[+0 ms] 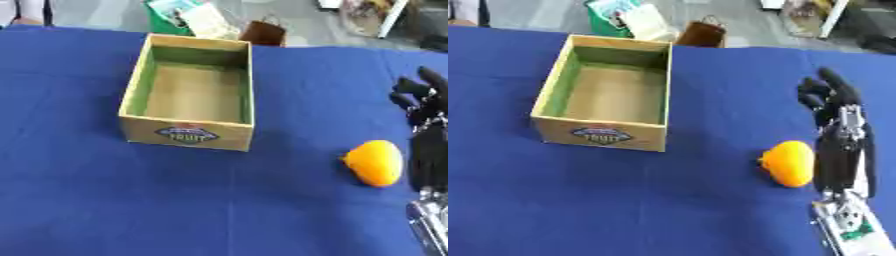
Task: Pick up objects on the table and place them in the box.
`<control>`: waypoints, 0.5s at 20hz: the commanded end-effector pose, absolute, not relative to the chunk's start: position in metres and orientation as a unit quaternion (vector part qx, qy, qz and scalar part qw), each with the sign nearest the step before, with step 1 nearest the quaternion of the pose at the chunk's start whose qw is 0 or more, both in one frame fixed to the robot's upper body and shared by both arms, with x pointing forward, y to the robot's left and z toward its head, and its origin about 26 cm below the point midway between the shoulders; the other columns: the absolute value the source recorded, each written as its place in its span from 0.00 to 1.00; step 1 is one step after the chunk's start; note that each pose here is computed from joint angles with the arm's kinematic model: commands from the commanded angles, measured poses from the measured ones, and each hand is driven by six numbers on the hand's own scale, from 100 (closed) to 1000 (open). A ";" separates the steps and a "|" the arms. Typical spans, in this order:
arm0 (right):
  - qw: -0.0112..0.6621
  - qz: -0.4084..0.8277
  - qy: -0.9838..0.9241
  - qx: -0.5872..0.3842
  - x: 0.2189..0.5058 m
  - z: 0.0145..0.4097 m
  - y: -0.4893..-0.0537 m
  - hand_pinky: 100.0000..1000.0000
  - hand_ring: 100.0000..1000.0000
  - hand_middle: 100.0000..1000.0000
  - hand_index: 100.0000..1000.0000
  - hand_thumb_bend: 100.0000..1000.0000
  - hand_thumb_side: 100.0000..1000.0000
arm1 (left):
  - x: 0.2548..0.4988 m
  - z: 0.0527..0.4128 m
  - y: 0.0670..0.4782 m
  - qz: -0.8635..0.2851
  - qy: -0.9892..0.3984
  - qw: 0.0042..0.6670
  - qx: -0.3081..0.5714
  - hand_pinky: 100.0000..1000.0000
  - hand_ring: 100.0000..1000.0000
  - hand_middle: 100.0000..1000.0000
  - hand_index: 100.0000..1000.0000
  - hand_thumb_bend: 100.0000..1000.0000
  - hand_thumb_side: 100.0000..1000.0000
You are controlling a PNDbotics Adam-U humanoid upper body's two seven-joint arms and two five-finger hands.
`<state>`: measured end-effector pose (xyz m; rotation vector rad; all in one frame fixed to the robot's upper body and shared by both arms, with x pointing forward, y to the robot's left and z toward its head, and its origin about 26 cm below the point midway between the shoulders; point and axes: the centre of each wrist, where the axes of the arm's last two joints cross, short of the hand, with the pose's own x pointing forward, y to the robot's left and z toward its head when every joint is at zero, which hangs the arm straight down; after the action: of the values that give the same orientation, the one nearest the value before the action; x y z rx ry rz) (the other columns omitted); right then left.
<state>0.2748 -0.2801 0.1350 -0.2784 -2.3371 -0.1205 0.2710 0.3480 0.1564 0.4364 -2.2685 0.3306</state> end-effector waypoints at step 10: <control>0.357 0.131 -0.888 -0.259 0.270 0.165 -0.323 0.81 0.91 0.75 0.91 0.02 1.00 | 0.267 0.167 0.353 0.116 -0.900 0.379 0.183 0.38 0.28 0.40 0.48 0.00 0.76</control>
<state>0.2719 -0.3130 0.1499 -0.5740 -2.2837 0.2373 0.2707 0.3494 0.1574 0.4441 -2.2692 0.3219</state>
